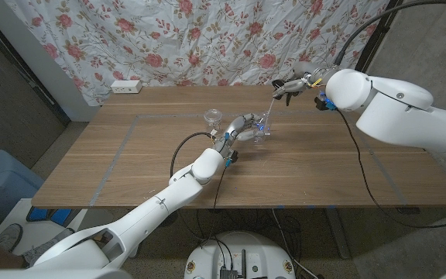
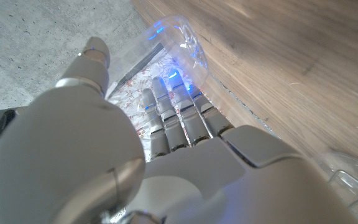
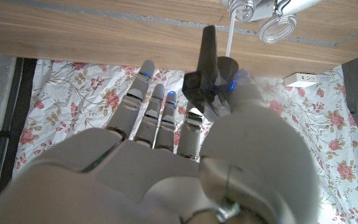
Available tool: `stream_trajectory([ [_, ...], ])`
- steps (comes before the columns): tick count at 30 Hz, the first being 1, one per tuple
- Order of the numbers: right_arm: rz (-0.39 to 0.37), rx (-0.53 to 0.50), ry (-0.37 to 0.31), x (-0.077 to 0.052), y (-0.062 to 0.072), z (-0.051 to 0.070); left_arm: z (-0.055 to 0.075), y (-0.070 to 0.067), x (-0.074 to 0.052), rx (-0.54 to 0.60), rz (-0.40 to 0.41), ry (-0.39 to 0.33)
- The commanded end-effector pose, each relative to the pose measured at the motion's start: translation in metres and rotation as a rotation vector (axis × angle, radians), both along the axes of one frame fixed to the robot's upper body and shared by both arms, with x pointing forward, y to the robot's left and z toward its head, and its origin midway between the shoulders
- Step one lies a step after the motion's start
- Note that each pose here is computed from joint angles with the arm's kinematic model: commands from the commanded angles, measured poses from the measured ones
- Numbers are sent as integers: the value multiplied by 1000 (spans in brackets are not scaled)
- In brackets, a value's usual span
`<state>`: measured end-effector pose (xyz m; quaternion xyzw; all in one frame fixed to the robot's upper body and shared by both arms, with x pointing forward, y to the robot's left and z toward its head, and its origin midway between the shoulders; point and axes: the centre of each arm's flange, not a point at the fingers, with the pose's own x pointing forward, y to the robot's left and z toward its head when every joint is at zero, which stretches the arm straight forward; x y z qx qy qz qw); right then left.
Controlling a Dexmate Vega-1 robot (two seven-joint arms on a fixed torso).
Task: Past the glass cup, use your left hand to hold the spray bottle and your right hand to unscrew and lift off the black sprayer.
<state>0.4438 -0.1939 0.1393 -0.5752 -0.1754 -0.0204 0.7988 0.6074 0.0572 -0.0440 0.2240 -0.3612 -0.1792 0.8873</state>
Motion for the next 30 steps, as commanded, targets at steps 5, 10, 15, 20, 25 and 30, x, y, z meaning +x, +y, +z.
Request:
stream_trajectory([
  [5,44,74,-18,-5,-11,8,-3,1,1,-3,6,11],
  [10,65,88,-23,-6,-12,11,-3,-1,3,-1,4,12],
  [15,74,95,-36,-8,-15,16,-2,0,4,-1,9,13],
  [20,80,98,-45,-9,-18,20,-1,2,5,3,16,13],
  [25,79,101,-54,-10,-20,23,0,4,5,6,26,15],
  [30,82,100,-52,-10,-22,25,-1,5,6,10,28,18],
])
